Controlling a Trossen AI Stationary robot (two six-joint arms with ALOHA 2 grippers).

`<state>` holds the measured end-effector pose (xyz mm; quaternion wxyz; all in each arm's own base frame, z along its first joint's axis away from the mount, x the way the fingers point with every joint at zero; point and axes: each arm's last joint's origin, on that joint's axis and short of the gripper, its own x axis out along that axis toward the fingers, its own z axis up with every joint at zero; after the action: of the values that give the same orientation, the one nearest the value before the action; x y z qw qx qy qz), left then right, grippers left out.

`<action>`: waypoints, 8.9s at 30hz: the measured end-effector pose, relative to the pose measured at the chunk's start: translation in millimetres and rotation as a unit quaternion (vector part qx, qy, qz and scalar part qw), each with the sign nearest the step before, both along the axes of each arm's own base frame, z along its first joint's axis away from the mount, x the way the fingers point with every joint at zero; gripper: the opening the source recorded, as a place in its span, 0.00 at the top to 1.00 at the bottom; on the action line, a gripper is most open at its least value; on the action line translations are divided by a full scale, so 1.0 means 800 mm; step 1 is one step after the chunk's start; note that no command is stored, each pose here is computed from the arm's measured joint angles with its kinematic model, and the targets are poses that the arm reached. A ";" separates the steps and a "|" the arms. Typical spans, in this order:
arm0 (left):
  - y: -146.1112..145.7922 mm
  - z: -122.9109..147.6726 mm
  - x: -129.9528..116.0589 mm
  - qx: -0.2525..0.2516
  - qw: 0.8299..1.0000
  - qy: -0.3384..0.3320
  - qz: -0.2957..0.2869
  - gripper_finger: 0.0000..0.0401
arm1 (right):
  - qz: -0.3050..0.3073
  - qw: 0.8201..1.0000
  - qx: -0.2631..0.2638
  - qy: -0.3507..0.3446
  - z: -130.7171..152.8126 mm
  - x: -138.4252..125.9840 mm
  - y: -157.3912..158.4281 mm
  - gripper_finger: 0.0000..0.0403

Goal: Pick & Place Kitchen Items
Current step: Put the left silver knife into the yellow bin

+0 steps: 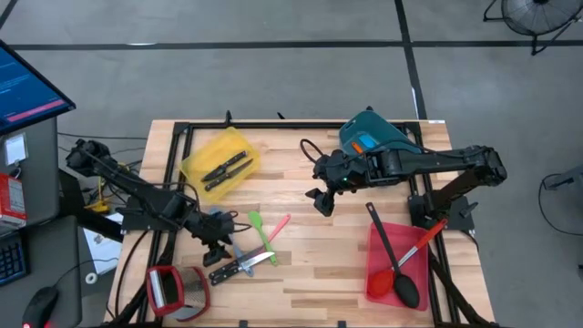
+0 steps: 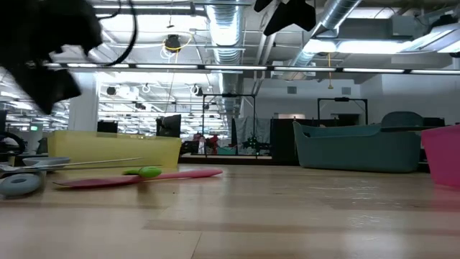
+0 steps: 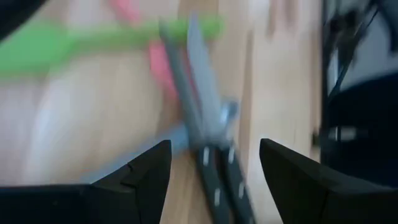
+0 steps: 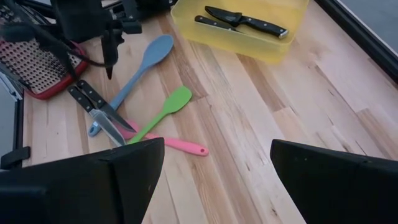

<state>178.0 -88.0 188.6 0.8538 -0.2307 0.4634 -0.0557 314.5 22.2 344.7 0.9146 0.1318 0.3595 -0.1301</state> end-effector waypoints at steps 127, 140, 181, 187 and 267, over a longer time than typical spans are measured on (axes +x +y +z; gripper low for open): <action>0.026 -0.089 0.027 -0.053 0.988 -0.147 -0.011 1.00 | -0.002 1.000 -0.001 0.013 -0.002 -0.002 0.000 0.28; 0.016 -0.093 0.017 -0.107 0.979 -0.125 -0.120 0.76 | -0.001 1.000 -0.001 0.013 -0.002 -0.002 0.000 0.28; -0.043 -0.028 -0.029 0.117 0.981 0.099 -0.119 0.56 | 0.002 1.000 -0.011 0.018 -0.003 -0.002 -0.006 0.28; -0.050 -0.043 -0.019 0.124 0.980 0.100 -0.115 0.50 | 0.001 1.000 -0.012 0.023 -0.004 -0.003 -0.006 0.28; 0.106 0.098 -0.066 0.152 0.898 -0.243 0.334 0.92 | -0.002 1.000 -0.012 0.023 -0.004 -0.003 -0.008 0.28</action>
<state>125.3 -3.4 267.3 0.9328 -0.2183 0.1403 0.2501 312.0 15.6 341.7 0.9072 0.1181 0.3790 -0.1391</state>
